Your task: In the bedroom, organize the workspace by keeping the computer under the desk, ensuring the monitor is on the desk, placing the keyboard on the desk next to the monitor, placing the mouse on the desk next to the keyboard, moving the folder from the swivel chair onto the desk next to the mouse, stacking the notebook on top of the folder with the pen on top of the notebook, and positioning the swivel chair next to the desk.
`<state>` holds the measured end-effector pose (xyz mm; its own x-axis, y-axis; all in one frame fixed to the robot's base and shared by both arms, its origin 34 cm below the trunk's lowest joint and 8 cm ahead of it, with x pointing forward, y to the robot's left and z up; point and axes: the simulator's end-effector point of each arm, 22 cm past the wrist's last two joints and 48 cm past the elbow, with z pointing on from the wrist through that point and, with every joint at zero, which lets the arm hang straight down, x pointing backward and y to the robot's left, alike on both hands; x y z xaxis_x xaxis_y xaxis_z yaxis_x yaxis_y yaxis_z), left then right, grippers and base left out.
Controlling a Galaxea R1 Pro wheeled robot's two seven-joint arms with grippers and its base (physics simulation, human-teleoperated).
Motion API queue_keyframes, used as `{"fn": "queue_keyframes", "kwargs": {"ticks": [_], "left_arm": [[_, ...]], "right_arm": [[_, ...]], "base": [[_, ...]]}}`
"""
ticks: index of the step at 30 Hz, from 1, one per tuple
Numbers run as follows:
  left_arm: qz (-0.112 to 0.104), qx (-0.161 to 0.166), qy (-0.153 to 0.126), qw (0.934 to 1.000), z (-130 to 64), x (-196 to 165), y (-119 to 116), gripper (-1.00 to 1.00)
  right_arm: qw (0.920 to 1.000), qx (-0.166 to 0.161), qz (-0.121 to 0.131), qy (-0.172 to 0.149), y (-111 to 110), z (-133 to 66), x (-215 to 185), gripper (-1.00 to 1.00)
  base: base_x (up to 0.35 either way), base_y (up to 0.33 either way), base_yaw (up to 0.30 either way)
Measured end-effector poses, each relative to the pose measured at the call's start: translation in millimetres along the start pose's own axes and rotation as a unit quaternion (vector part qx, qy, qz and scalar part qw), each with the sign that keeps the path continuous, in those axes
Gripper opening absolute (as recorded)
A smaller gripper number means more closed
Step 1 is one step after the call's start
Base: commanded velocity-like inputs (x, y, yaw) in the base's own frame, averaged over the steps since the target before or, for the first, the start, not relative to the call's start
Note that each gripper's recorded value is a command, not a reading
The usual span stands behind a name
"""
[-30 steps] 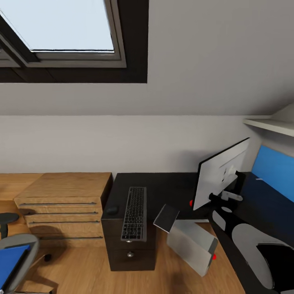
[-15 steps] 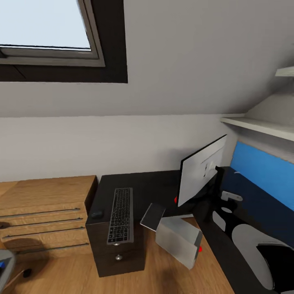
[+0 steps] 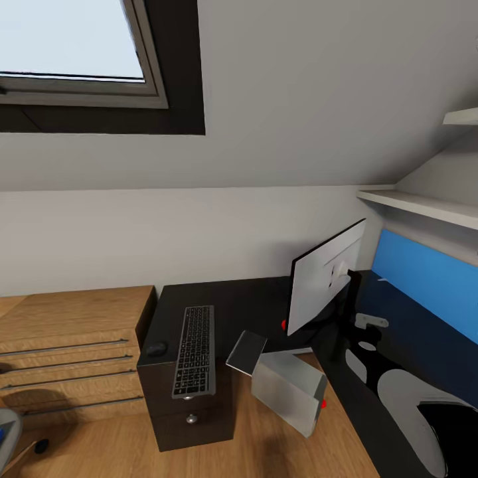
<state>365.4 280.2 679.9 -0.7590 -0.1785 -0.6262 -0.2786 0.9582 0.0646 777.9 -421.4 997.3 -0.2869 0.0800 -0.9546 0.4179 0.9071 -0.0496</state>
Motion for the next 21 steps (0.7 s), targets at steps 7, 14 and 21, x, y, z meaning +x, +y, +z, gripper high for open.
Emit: {"fn": "queue_keyframes", "kwargs": {"ticks": [7, 14, 21], "left_arm": [[-0.001, 0.0, 0.0, 1.0, 0.3, -0.4, 2.1, 1.0], [0.0, 0.0, 0.0, 1.0, 0.2, -0.4, 1.9, 1.0], [0.0, 0.0, 0.0, 1.0, 0.5, -0.5, 2.1, 1.0]], "right_arm": [[1.0, 0.0, -0.001, 0.0, 0.0, -0.4, -0.3, 1.0], [1.0, 0.0, -0.001, -0.001, -0.8, -0.3, -0.6, 1.0], [1.0, 0.0, -0.002, -0.001, -0.7, 0.3, -0.7, 1.0]], "base": [[0.164, -0.013, 0.0], [0.269, -0.12, 0.0], [0.046, -0.036, 0.0]]}}
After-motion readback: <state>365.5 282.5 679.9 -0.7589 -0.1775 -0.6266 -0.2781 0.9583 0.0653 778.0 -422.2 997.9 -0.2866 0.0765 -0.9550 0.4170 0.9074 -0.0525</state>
